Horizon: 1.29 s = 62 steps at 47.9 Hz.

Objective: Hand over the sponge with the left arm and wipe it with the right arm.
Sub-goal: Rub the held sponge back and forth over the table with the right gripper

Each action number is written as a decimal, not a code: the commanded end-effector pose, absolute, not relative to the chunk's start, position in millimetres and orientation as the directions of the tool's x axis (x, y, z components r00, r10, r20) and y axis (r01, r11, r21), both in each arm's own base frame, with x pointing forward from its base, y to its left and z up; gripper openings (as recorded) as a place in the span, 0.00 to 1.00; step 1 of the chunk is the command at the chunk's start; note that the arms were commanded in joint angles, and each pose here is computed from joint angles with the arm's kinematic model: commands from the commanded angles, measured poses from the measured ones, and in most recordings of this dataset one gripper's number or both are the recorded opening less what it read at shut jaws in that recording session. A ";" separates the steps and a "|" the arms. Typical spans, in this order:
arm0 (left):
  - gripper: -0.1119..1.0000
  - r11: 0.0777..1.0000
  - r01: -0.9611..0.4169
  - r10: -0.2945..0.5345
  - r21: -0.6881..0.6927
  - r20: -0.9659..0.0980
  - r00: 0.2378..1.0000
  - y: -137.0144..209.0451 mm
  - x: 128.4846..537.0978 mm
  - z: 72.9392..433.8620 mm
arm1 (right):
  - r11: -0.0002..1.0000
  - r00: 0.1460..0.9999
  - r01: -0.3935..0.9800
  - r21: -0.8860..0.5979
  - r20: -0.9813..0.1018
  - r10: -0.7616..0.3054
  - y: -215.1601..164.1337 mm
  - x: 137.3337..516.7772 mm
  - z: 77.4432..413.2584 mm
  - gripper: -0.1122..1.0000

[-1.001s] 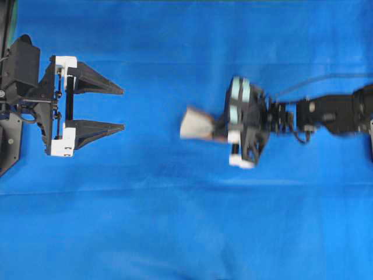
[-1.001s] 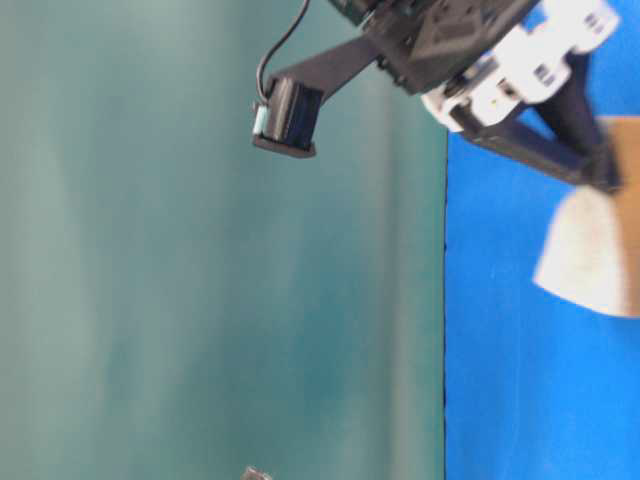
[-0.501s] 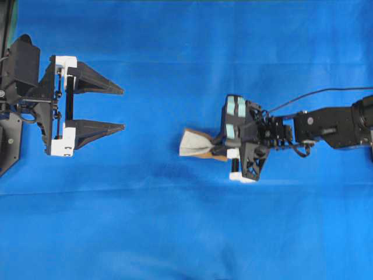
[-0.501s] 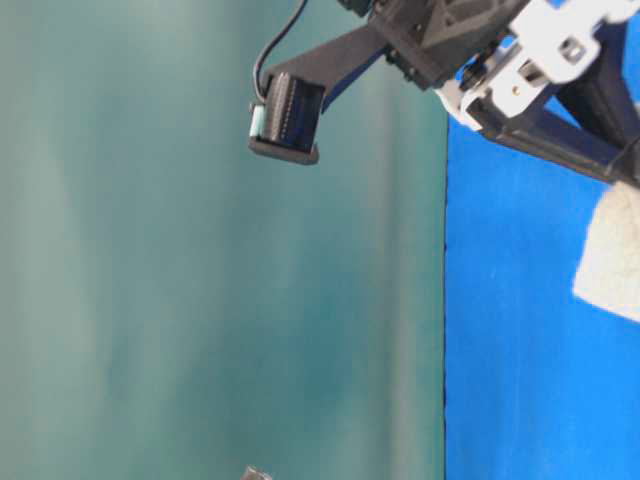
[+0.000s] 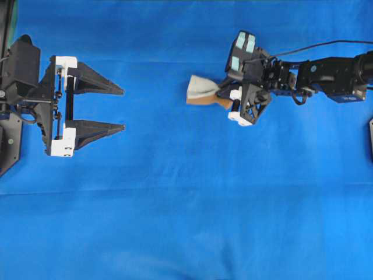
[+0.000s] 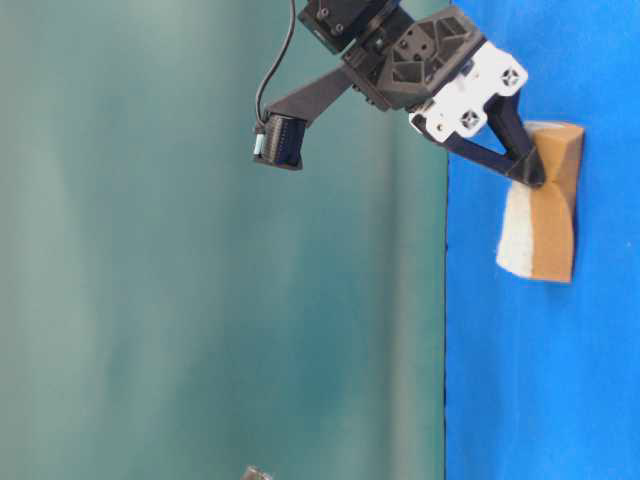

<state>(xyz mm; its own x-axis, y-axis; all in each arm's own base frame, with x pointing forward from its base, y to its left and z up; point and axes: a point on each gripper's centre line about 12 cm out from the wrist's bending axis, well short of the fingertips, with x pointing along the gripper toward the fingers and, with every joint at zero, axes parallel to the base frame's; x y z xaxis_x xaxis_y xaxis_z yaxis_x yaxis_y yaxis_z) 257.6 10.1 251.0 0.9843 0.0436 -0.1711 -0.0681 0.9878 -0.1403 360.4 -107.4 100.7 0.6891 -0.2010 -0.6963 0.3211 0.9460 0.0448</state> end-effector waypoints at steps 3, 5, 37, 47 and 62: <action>0.87 0.988 -0.063 0.042 -0.140 -0.148 0.988 9.7 259.5 257.2 | 0.947 0.707 0.319 0.043 -0.676 -0.208 -109.7 364.3 109.0 0.25; 0.87 0.988 -0.061 0.040 -0.140 -0.147 0.988 9.3 259.3 257.6 | 0.949 0.709 0.310 0.047 -0.677 -0.198 -104.7 365.6 108.9 0.25; 0.87 0.988 -0.063 0.042 -0.140 -0.148 0.988 9.7 259.5 257.2 | 0.990 0.749 0.018 0.142 -0.658 0.081 42.6 386.3 116.2 0.25; 0.87 0.987 -0.060 0.037 -0.147 -0.154 0.987 8.5 259.4 256.5 | 0.988 0.726 0.092 0.127 -0.687 0.020 11.1 384.7 112.1 0.25; 0.87 0.988 -0.055 0.032 -0.144 -0.154 0.987 7.3 259.0 256.3 | 0.962 0.710 0.260 0.086 -0.692 -0.130 -70.6 378.1 111.9 0.25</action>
